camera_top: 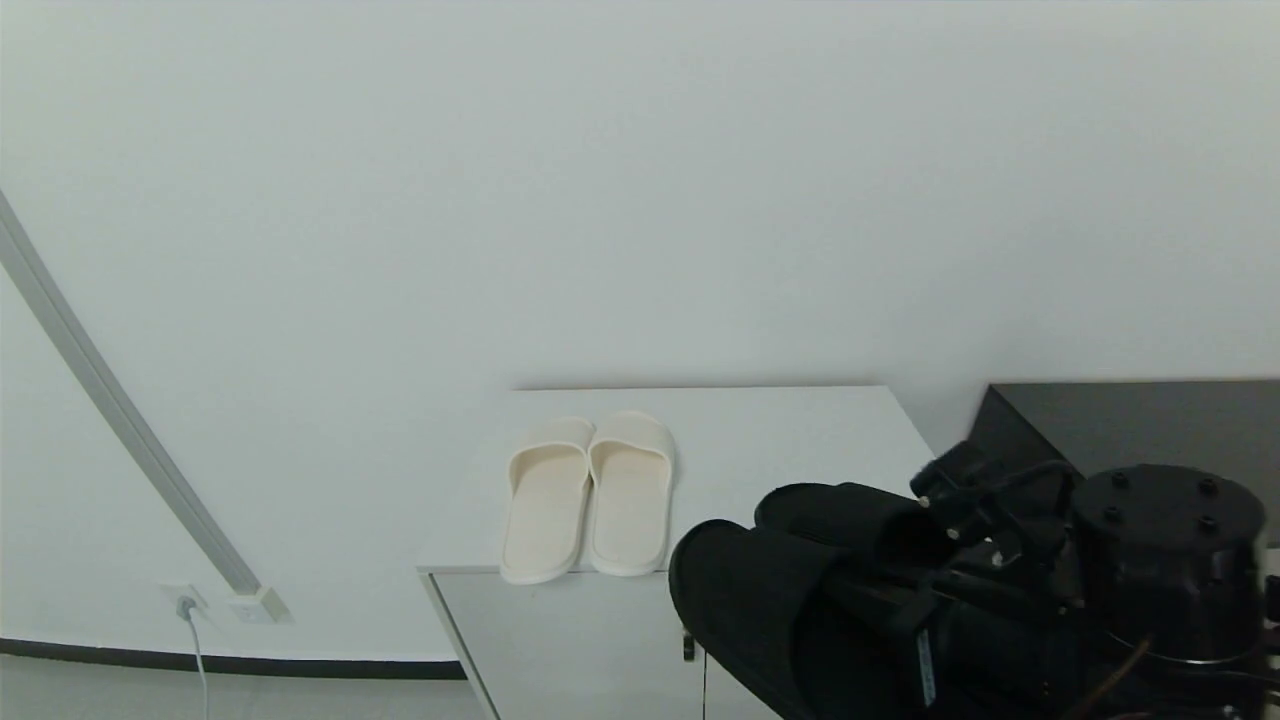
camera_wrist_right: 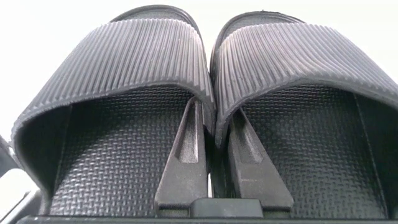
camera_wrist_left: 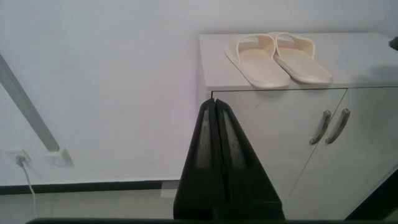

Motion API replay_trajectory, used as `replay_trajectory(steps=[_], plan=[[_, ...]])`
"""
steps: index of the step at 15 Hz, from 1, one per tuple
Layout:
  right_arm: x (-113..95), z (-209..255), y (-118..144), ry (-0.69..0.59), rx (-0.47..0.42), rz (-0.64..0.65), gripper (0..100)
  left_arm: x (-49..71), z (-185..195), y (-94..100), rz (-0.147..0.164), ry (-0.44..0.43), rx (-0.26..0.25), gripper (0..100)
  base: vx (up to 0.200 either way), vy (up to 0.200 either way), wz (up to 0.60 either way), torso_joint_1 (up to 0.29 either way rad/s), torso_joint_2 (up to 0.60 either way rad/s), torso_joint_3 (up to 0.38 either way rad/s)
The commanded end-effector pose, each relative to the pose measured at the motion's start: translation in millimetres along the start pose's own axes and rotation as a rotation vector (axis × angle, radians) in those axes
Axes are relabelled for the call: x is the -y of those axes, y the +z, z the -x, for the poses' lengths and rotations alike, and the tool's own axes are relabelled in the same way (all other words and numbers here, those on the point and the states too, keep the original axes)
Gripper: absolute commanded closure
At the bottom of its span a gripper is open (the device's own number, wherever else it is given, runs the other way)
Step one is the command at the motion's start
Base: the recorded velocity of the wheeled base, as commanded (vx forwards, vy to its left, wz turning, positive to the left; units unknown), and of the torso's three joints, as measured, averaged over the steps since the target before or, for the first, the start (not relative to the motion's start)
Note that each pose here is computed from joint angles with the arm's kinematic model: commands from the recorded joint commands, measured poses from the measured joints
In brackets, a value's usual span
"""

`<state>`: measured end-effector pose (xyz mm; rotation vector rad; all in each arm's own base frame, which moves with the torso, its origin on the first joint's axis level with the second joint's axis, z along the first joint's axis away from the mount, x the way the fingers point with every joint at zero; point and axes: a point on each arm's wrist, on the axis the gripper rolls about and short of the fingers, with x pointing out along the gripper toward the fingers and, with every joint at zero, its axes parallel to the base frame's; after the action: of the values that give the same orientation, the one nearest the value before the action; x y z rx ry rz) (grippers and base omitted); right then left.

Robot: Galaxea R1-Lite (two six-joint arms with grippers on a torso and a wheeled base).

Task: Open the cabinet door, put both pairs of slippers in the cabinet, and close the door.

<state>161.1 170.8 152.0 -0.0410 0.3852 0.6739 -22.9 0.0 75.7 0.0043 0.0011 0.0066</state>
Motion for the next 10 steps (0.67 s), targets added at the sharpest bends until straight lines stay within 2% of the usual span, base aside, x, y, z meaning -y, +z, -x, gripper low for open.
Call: replay_trajectory(steps=[1, 4, 10], plan=[[3.1, 20.4, 0.3, 0.007, 0.036, -0.004, 100, 0.0, 0.0, -0.1, 0.000, 0.001, 0.000, 100, 0.000, 0.000, 0.00, 0.000, 0.00, 0.000], [3.7, 21.3, -0.7, 0.006, 0.036, -0.004, 100, 0.0, 0.0, -0.1, 0.000, 0.001, 0.000, 100, 0.000, 0.000, 0.00, 0.000, 0.00, 0.000], [4.3, 19.7, -7.5, 0.007, 0.007, 0.010, 100, 0.0, 0.0, -0.1, 0.000, 0.001, 0.000, 100, -0.200, 0.000, 0.00, 0.003, 0.00, -0.001]])
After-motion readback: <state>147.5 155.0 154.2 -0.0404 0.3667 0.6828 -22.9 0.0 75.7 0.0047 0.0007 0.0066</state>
